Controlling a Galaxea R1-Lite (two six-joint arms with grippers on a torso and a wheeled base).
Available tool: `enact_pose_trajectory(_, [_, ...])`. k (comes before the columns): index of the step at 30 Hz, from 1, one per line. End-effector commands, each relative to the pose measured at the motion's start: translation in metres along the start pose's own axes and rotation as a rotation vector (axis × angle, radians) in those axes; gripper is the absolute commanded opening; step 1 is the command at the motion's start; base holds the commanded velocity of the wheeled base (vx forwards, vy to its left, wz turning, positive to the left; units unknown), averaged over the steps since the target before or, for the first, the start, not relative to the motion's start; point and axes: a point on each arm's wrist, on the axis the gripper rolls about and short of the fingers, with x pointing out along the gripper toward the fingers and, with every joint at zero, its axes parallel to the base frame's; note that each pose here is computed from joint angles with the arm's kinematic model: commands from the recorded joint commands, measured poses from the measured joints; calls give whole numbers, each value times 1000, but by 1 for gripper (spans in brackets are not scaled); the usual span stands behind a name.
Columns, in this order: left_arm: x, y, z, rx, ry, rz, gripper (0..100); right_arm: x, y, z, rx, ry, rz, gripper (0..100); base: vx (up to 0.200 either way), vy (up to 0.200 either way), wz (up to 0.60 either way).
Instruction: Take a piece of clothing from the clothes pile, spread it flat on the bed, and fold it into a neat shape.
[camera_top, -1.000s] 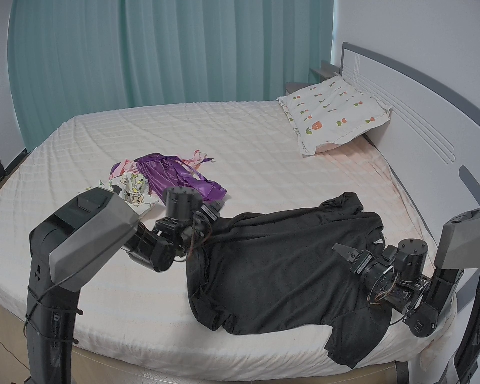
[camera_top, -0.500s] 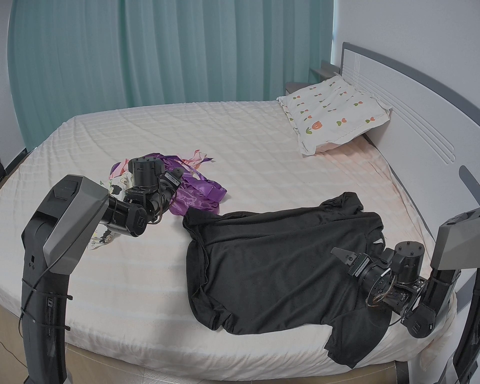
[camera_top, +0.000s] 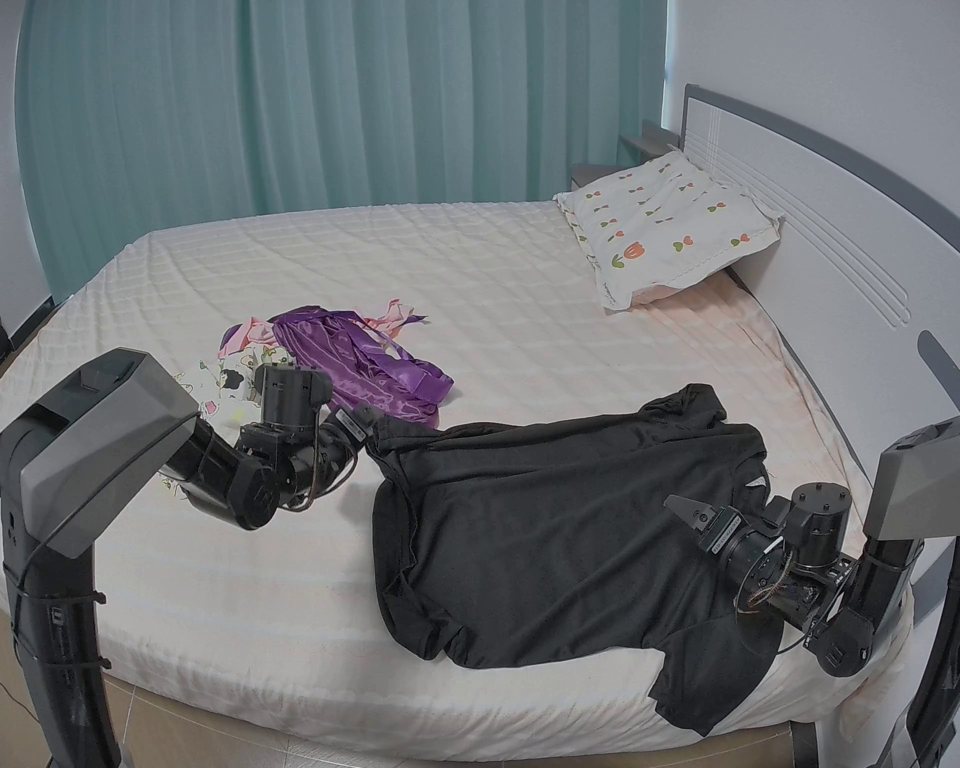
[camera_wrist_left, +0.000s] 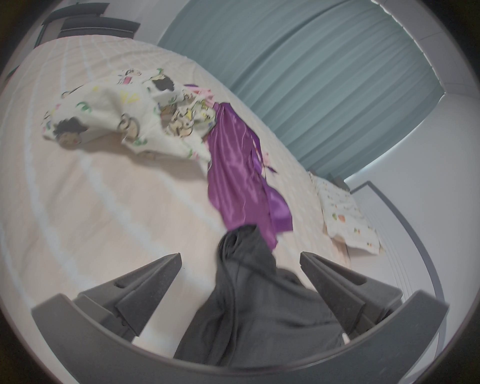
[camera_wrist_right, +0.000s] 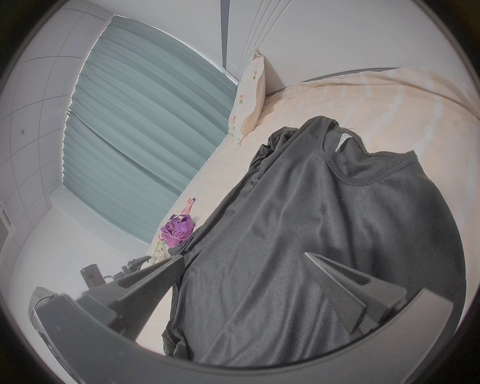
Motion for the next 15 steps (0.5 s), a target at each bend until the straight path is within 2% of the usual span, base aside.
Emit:
enact_pose_trajectory(1, [-67,-24,-44,78,156,-82,100,-2,1,1,0,-7,8,100,0,0,0])
enact_pose_trajectory(4, [-79,-28,-72,128,239,-61,100,-3,1,1,-2,-6,7,100,0,0,0])
enact_pose_trajectory(6, [-82,-28,-77,138,260,-53,100,-3,2,1,-2,-6,9,100,0,0,0])
enact_pose_trajectory(8, [-88,-27,-93,171,322,-22,100,-3,2,1,-2,-6,9,100,0,0,0])
enact_pose_trajectory(15, [-94,-17,-110,218,378,14,100,-3,1,1,-2,-5,8,100,0,0,0])
